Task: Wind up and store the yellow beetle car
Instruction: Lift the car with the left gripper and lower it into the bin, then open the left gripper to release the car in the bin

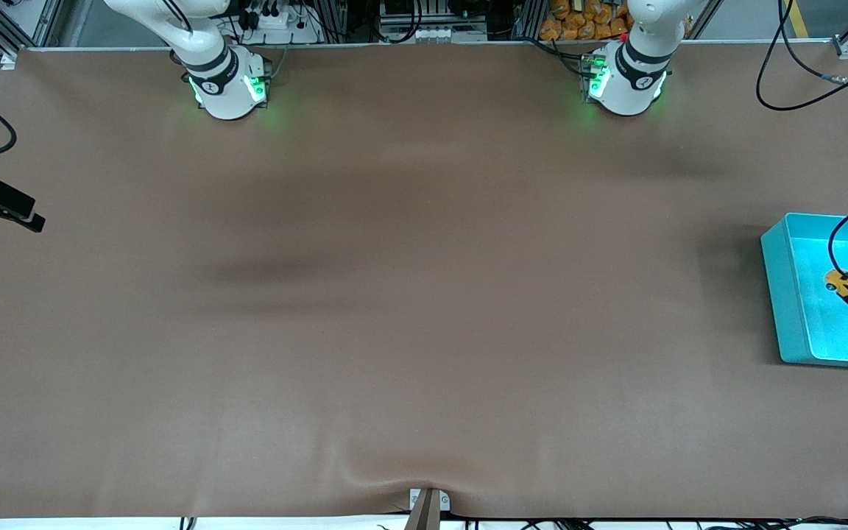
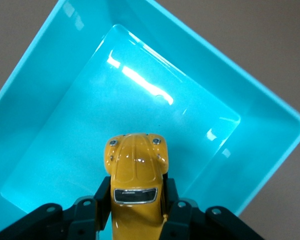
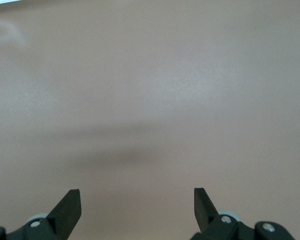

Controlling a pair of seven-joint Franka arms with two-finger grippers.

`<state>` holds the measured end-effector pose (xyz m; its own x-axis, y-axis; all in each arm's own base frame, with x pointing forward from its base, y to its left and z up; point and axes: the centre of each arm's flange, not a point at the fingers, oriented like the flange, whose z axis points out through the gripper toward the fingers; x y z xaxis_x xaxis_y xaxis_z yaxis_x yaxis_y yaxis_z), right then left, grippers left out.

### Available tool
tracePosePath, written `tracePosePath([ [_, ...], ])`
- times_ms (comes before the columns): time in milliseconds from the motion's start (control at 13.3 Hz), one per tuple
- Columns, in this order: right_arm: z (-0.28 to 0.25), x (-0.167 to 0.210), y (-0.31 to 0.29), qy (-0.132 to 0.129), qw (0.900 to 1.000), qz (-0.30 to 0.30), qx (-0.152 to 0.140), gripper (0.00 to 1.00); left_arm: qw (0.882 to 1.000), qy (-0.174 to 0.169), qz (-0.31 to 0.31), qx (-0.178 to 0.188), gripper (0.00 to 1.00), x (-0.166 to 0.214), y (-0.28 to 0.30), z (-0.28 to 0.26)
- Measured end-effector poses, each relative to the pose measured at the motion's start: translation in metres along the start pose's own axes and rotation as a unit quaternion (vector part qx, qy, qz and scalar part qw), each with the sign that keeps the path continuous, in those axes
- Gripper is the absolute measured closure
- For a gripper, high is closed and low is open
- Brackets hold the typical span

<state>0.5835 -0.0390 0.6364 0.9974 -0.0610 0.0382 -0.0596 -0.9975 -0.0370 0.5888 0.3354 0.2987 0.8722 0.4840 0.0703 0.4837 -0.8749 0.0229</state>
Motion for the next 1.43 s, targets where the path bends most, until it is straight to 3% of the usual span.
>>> tracePosePath([
  [376,0.000,0.000,0.000,0.000,1.000,0.000,0.000,0.00,0.987,-0.023,0.159,-0.004,0.55,-0.005,-0.042,0.033],
  [602,0.000,0.000,0.000,0.000,1.000,0.000,0.000,0.00,0.976,-0.034,0.213,0.003,0.55,-0.003,-0.059,0.053],
  [1280,0.000,0.000,0.000,0.000,1.000,0.000,0.000,0.00,0.972,-0.019,0.233,0.021,0.55,0.011,-0.063,0.087],
  [1430,0.000,0.000,0.000,0.000,1.000,0.000,0.000,0.00,0.971,-0.005,0.237,0.024,0.37,0.019,-0.060,0.077],
])
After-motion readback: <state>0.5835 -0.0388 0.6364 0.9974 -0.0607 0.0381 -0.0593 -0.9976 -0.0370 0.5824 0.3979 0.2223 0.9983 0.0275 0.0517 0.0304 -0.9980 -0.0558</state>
